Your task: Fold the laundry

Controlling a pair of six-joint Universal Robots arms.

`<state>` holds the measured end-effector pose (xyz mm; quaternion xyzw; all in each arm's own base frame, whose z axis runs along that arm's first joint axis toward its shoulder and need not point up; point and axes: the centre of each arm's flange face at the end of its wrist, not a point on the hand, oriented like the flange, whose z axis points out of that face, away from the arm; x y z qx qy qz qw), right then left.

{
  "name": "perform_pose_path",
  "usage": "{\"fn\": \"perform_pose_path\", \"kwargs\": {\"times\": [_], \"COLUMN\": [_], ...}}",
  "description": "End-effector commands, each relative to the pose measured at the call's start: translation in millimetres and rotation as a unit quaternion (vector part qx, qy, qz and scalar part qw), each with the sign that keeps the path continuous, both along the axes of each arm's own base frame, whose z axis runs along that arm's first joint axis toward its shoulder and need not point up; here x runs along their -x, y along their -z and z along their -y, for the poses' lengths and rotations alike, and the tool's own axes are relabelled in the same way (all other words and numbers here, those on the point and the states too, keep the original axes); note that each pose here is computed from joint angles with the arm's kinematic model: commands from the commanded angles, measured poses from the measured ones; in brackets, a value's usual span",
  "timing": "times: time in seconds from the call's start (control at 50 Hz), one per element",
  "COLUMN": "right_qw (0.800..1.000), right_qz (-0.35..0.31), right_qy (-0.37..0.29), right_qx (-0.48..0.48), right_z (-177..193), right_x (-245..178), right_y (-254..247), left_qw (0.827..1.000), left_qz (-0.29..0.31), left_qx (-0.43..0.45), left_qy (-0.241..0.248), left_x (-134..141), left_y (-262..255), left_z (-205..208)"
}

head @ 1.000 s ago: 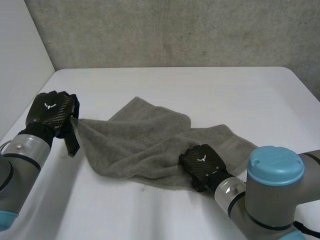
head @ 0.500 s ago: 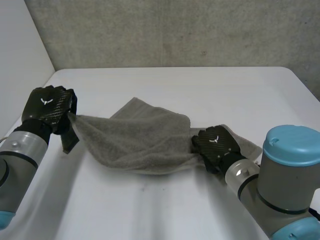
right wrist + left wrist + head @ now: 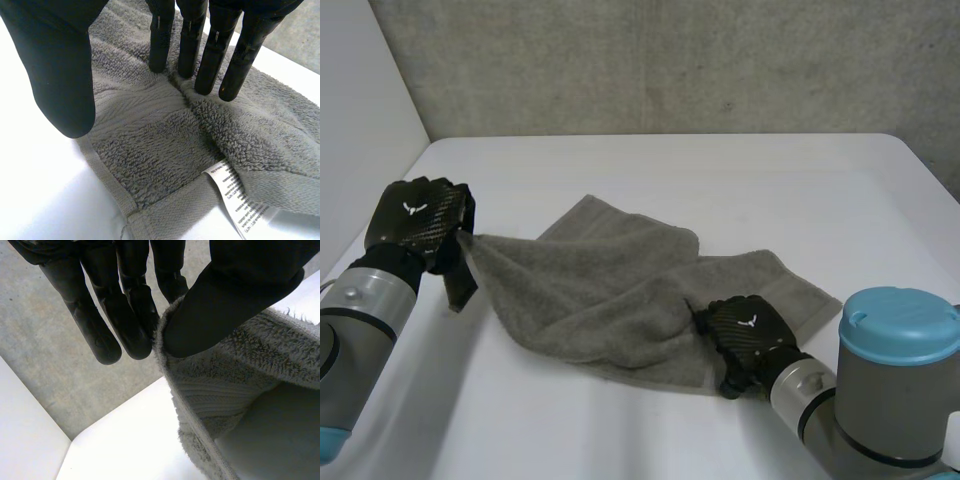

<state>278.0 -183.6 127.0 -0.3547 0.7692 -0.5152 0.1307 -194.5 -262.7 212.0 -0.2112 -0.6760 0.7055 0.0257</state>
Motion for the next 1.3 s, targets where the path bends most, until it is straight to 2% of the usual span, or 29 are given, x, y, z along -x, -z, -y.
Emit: {"fn": "perform_pose_path", "kwargs": {"times": [0.02,0.48,0.8,0.84,0.92,0.94,1.0,1.04,1.14,1.2,1.22,1.24,1.28,1.3], "right_qw": [1.000,0.999,0.997,0.998,0.997,0.995,0.994,0.991,0.985,0.979,0.979,0.975,0.970,0.970], "right_qz": [-0.001,-0.010,0.005,-0.003,-0.029,-0.039,-0.055,-0.091,-0.154,-0.194,-0.194,-0.212,-0.232,-0.232], "right_qy": [-0.003,-0.011,-0.003,-0.002,0.008,0.013,0.009,-0.009,-0.026,-0.039,-0.039,-0.046,-0.067,-0.067], "right_qx": [0.010,0.042,0.073,0.065,0.077,0.087,0.097,0.102,0.075,0.054,0.054,0.049,0.042,0.042], "right_z": [3,12,24,23,27,30,30,27,26,25,25,24,22,22], "right_x": [-3,-8,-7,-4,12,19,24,34,52,62,62,66,65,65], "right_y": [7,15,-13,-17,-64,-84,-102,-131,-152,-154,-154,-153,-144,-144], "left_qw": [1.000,1.000,1.000,1.000,1.000,1.000,0.999,0.998,0.998,0.998,0.997,0.997,0.988,0.988], "left_qz": [0.000,0.000,0.000,0.000,0.003,0.003,0.002,0.002,0.012,0.048,0.077,0.077,0.148,0.148], "left_qx": [-0.001,-0.002,0.002,0.002,0.013,0.024,0.046,0.055,0.057,0.029,0.009,0.009,-0.033,-0.033], "left_qy": [0.000,0.000,-0.001,0.000,0.000,0.000,-0.001,-0.001,0.003,0.001,0.002,0.002,0.012,0.012], "left_x": [0,0,0,0,-1,-1,-3,-4,-6,-9,-10,-10,-11,-11], "left_y": [0,2,-1,-2,-10,-20,-42,-54,-82,-84,-80,-80,-62,-61], "left_z": [0,0,-1,-2,-5,-9,-19,-25,-45,-53,-56,-56,-62,-62]}}
